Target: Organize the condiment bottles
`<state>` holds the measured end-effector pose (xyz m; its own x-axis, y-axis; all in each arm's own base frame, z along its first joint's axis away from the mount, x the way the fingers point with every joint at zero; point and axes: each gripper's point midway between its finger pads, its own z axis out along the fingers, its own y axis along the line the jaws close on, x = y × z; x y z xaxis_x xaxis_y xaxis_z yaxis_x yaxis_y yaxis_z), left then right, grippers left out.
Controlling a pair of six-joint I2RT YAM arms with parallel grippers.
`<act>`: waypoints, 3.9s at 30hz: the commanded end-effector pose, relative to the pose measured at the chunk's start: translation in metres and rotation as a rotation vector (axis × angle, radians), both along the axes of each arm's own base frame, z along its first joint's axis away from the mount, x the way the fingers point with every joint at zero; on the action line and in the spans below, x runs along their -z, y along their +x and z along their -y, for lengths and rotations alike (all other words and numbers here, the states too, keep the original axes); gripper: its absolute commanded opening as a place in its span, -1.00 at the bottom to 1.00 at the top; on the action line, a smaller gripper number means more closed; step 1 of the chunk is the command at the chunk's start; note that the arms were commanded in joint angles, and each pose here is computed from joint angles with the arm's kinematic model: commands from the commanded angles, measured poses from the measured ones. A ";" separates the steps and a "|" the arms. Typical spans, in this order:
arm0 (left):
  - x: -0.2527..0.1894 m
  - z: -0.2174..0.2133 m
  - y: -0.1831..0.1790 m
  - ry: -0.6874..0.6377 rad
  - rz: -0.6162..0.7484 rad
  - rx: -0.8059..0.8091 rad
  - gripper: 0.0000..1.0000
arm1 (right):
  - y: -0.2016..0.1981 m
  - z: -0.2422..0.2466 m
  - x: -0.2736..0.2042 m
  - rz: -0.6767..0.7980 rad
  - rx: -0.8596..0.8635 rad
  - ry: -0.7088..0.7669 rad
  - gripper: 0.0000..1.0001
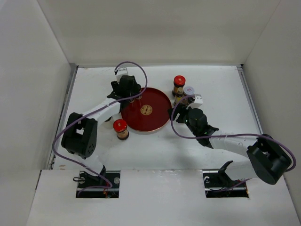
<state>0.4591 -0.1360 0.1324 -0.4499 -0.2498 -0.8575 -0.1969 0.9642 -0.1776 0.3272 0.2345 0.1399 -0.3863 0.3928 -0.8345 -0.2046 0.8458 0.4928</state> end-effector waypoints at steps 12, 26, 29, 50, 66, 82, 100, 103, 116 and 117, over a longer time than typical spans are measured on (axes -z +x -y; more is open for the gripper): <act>-0.094 -0.071 -0.091 -0.033 0.188 -0.135 -0.11 | 0.006 -0.010 -0.031 0.077 -0.018 0.054 0.49; -0.038 -0.119 -0.163 0.040 0.029 -0.271 0.37 | 0.008 -0.013 -0.028 0.069 -0.021 0.047 0.49; -0.015 -0.120 -0.159 0.051 -0.016 -0.296 0.31 | 0.008 -0.013 -0.028 0.069 -0.021 0.047 0.49; -0.009 -0.113 -0.127 0.020 0.034 -0.290 -0.23 | 0.007 -0.016 -0.026 0.065 -0.031 0.046 0.50; -0.087 -0.041 -0.059 -0.092 0.208 -0.096 -0.29 | 0.006 -0.018 -0.026 0.066 -0.038 0.045 0.50; -0.044 -0.001 -0.015 -0.067 0.126 -0.027 -0.29 | 0.005 -0.019 -0.026 0.064 -0.042 0.046 0.50; -0.032 -0.008 -0.050 -0.014 0.093 -0.037 0.31 | 0.005 -0.018 -0.026 0.066 -0.041 0.044 0.50; -0.043 -0.009 -0.056 -0.022 0.111 -0.032 0.40 | 0.005 -0.018 -0.027 0.070 -0.039 0.043 0.50; -0.096 -0.038 -0.141 -0.066 0.182 0.005 0.36 | 0.005 -0.017 -0.026 0.066 -0.039 0.040 0.50; -0.096 -0.039 -0.153 -0.068 0.179 0.024 0.38 | 0.006 -0.017 -0.026 0.066 -0.037 0.040 0.50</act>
<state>0.3358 -0.1023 0.2355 -0.2589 -0.3290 -0.9082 -0.1548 0.9422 -0.2972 0.3244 0.2415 0.1345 -0.4055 0.3674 -0.8370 -0.2256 0.8471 0.4812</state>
